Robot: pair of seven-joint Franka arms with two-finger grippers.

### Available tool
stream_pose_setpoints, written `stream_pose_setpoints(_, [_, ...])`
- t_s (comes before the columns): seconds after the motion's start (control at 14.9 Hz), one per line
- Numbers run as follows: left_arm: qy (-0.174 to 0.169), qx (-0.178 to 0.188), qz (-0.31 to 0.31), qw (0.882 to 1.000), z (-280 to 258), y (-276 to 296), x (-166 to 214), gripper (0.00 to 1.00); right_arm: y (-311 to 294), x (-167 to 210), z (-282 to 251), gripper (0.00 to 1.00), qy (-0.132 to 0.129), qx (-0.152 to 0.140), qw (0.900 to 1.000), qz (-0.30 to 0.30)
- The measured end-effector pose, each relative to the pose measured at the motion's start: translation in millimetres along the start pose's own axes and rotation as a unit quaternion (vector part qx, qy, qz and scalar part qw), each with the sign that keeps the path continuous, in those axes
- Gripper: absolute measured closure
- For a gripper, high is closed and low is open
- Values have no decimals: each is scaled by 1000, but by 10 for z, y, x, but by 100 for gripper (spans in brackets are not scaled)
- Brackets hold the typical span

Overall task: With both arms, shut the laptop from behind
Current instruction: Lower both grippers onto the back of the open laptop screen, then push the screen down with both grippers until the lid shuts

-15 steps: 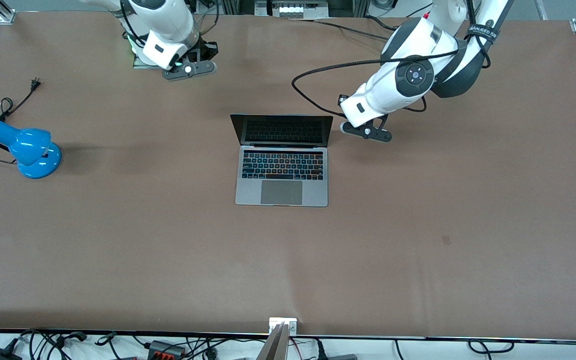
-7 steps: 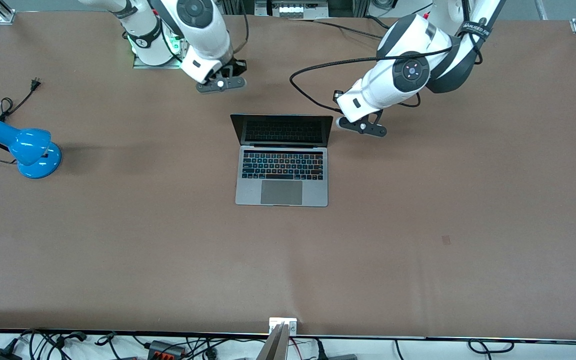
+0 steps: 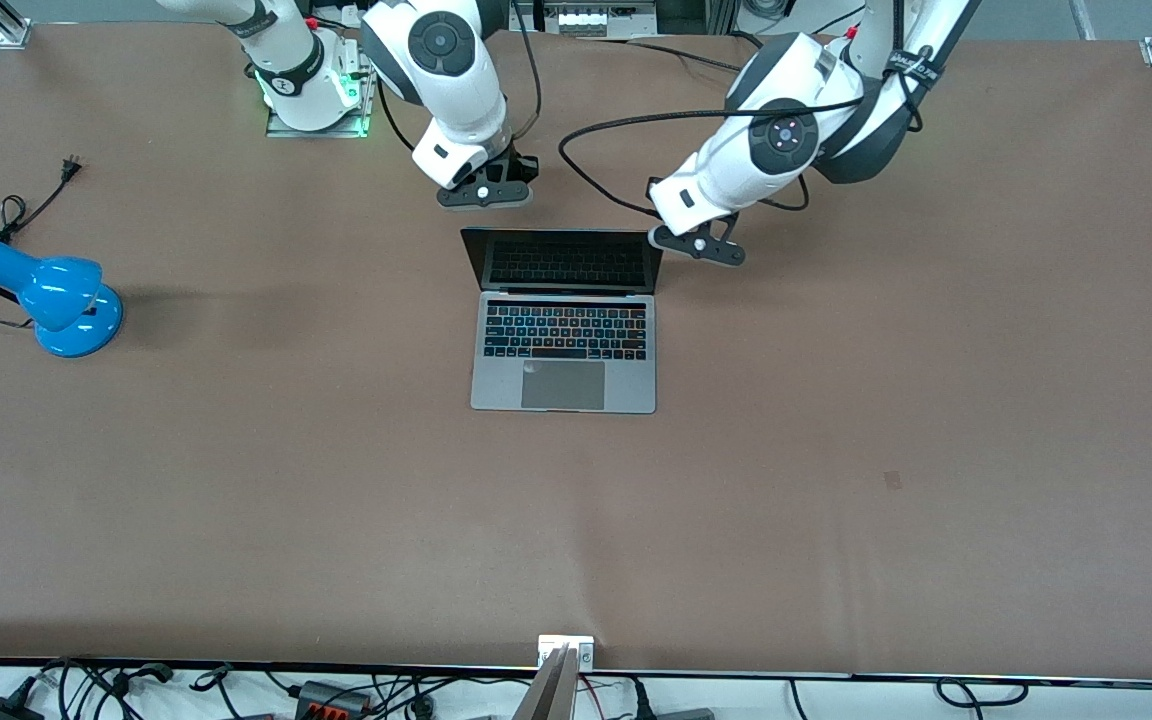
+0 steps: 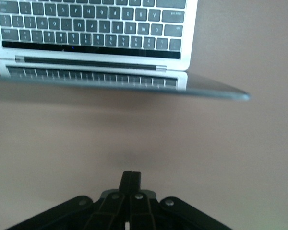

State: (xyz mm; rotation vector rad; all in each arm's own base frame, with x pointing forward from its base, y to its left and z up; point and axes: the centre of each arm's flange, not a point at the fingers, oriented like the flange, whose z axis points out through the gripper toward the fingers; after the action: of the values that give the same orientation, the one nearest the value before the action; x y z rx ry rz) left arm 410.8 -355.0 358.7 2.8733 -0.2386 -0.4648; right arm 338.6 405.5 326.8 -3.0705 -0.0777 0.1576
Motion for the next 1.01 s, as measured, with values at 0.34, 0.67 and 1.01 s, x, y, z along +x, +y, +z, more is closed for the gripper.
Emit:
stream_pose_setpoints(0.34, [18,-22,-12,1000,244,65,128,99,-16,72,146,99,8,4,1000,4])
stream_pose_setpoints(0.67, [22,-36,-19,999,381,37,242,99,-44,191,225,99,37,25,999,9])
stream_pose_setpoints(1.01, [32,-50,-25,998,549,-10,382,99,-36,299,295,99,57,37,998,16])
